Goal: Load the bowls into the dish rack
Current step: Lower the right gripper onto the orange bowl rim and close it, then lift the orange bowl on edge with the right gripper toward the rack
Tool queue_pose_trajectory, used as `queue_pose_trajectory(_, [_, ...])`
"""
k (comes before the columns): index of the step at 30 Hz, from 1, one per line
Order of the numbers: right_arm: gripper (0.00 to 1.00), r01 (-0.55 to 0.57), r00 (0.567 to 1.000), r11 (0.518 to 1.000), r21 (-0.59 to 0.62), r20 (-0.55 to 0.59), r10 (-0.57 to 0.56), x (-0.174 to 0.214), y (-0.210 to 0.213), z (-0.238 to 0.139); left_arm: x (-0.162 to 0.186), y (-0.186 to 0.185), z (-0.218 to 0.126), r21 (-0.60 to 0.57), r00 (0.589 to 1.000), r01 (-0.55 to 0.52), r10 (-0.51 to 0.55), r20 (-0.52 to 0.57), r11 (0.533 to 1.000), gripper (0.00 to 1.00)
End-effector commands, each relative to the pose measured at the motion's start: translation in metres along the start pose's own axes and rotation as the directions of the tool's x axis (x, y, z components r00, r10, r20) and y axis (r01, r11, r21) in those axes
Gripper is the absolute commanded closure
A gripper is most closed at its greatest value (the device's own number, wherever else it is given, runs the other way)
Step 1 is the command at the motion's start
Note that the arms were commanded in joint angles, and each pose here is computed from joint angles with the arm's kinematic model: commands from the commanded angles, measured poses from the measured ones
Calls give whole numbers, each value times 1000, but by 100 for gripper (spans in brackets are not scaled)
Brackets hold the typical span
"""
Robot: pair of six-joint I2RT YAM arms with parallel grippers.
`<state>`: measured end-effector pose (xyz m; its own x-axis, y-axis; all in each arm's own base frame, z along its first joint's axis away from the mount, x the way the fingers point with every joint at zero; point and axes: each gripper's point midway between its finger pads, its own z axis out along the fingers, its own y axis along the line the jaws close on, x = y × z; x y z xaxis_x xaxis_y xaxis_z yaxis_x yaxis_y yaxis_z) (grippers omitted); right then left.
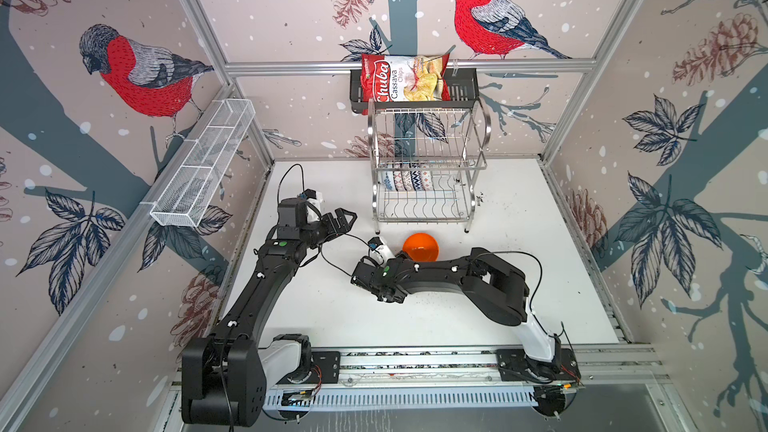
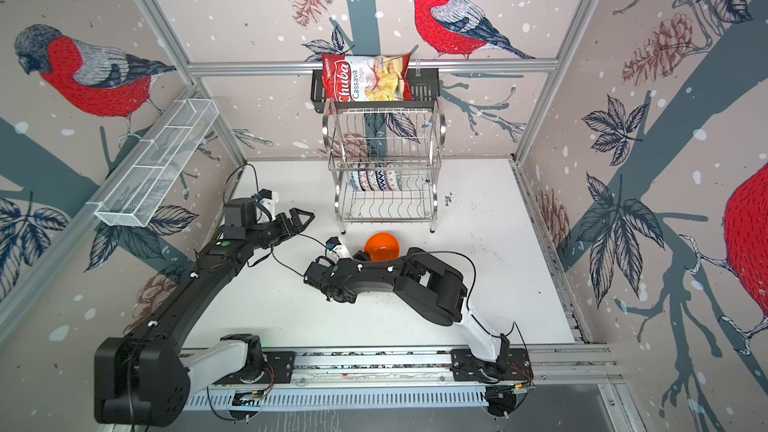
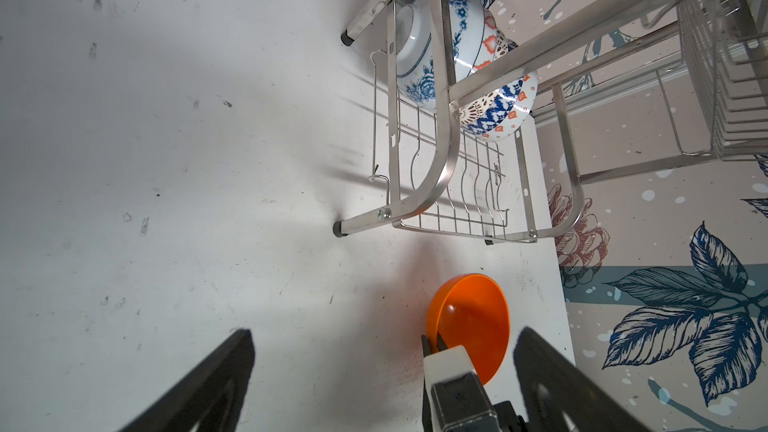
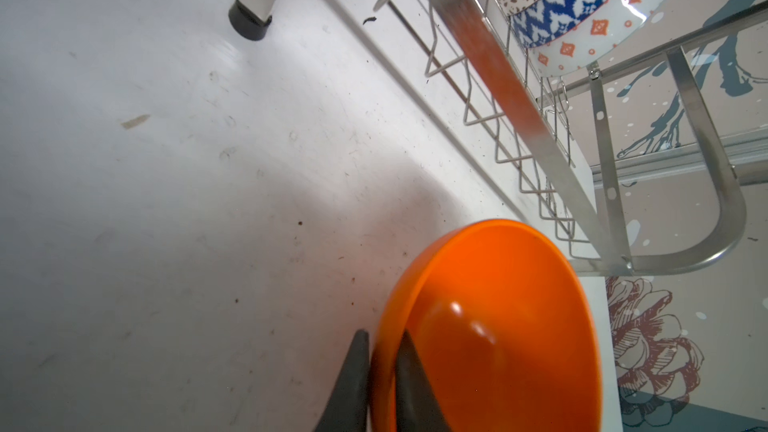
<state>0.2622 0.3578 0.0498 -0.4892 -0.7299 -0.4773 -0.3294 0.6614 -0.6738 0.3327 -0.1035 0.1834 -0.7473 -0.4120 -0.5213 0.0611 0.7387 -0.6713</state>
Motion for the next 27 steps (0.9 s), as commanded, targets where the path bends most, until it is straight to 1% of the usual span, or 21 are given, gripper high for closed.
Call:
queue_pose_trajectory(1, [90, -16, 999, 1000, -7, 36, 17, -9, -6, -5, -7, -5, -2, 22, 999, -21, 20, 26, 1000, 2])
queue_pose_trajectory(4, [94, -62, 996, 994, -85, 64, 68, -18, -9, -13, -7, -5, -2, 19, 999, -22, 21, 28, 1000, 2])
queue_pose_trajectory(7, [96, -111, 987, 976, -186, 95, 130, -30, -16, -25, -7, -4, -2, 16, 999, -23, 22, 30, 1000, 2])
queue_pose_trajectory(9, [97, -163, 973, 944, -285, 112, 202, -40, -24, -36, -7, -4, -2, 15, 999, -23, 23, 28, 1000, 3])
queue_pose_trajectory(10, [98, -194, 962, 914, -358, 115, 249, -46, -29, -41, -7, -4, -2, 15, 999, -22, 22, 29, 1000, 2])
queue_pose_trajectory(11, [98, -217, 948, 876, -430, 120, 293, -51, -34, -48, -7, -4, -2, 16, 999, -23, 22, 29, 1000, 2])
queue_pose_trajectory(12, [98, -240, 928, 823, -515, 128, 350, -59, -41, -57, -7, -4, -2, 14, 999, -22, 21, 27, 1000, 3])
queue_pose_trajectory(14, [98, -259, 889, 702, -663, 120, 442, -69, -57, -72, -7, -4, -2, 15, 999, -23, 23, 29, 1000, 2])
queue_pose_trajectory(16, [98, -259, 833, 587, -767, 130, 538, -79, -83, -87, -7, -3, -2, 14, 999, -22, 21, 29, 1000, 2])
queue_pose_trajectory(17, [99, -254, 814, 540, -803, 124, 568, -81, -92, -92, -7, -4, -2, 15, 999, -23, 23, 30, 1000, 3])
queue_pose_trajectory(18, [99, -248, 785, 483, -840, 118, 608, -83, -106, -97, -8, -4, -2, 16, 999, -22, 22, 29, 1000, 2])
queue_pose_trajectory(19, [99, -239, 758, 422, -874, 104, 644, -84, -120, -100, -7, -4, -2, 17, 999, -23, 22, 28, 1000, 2])
queue_pose_trajectory(20, [100, -235, 736, 373, -898, 87, 672, -85, -131, -101, -7, -4, -1, 17, 999, -22, 22, 28, 1000, 2])
queue_pose_trajectory(22, [100, -227, 677, 273, -935, 50, 734, -84, -157, -101, -7, -4, -1, 19, 999, -20, 20, 25, 1000, 2])
queue_pose_trajectory(25, [100, -221, 609, 167, -961, -3, 793, -80, -186, -93, -7, -4, -1, 19, 999, -21, 20, 24, 1000, 2])
queue_pose_trajectory(27, [100, -220, 570, 112, -969, -35, 821, -77, -200, -86, -6, -3, -1, 17, 1000, -20, 20, 24, 1000, 2])
